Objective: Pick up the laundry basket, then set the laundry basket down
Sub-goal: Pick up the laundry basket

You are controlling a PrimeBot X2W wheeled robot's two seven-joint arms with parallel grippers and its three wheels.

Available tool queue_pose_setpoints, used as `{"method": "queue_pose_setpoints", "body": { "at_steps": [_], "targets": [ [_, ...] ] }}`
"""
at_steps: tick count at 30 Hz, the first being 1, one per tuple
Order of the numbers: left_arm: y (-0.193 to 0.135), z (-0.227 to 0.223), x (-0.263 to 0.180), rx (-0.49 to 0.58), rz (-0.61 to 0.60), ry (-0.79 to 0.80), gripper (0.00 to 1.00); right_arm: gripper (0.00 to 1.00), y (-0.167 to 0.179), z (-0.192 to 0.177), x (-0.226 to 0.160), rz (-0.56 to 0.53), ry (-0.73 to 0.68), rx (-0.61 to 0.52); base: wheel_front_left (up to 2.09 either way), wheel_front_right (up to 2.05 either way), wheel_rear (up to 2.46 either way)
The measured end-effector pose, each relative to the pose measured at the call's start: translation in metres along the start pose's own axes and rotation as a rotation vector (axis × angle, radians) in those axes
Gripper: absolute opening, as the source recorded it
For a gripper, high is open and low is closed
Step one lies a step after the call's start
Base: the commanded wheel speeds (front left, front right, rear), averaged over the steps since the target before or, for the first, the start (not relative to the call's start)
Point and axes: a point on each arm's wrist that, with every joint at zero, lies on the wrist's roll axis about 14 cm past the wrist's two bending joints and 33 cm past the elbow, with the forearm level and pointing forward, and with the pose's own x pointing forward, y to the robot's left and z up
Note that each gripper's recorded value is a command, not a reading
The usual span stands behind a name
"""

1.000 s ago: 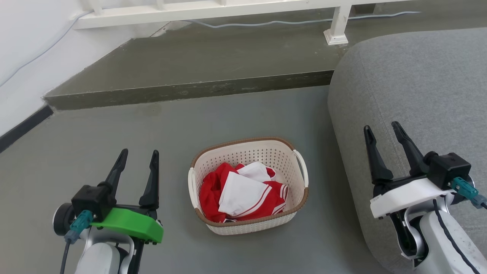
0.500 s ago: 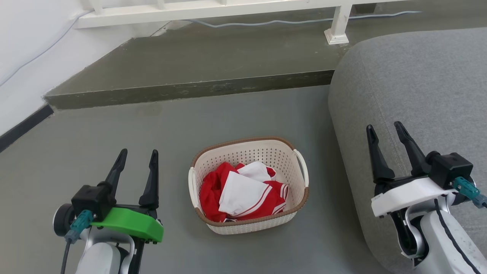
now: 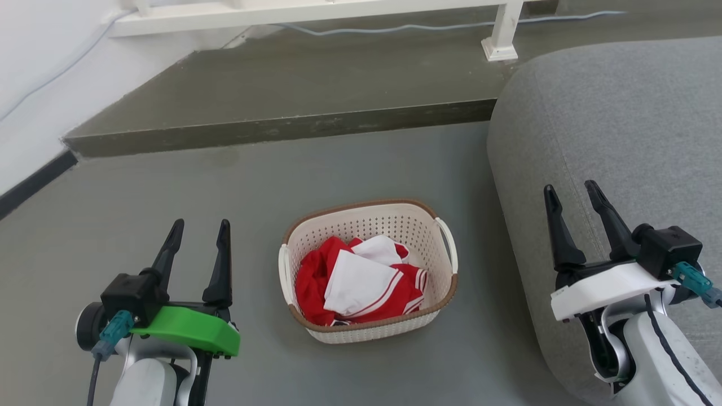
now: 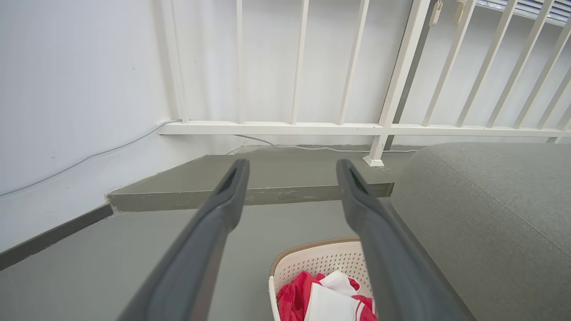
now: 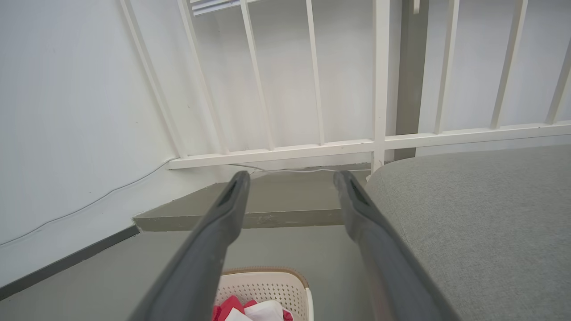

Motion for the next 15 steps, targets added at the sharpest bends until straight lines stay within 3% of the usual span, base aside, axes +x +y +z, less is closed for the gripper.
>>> {"method": "queue_pose_setpoints", "body": {
  "at_steps": [15],
  "targets": [
    [0.006, -0.023, 0.015, -0.020, 0.008, 0.052, 1.00, 1.00, -0.003, -0.020, 0.011, -0.009, 0.046, 0.024, 0.00, 0.00, 0.00]
  ]
}}
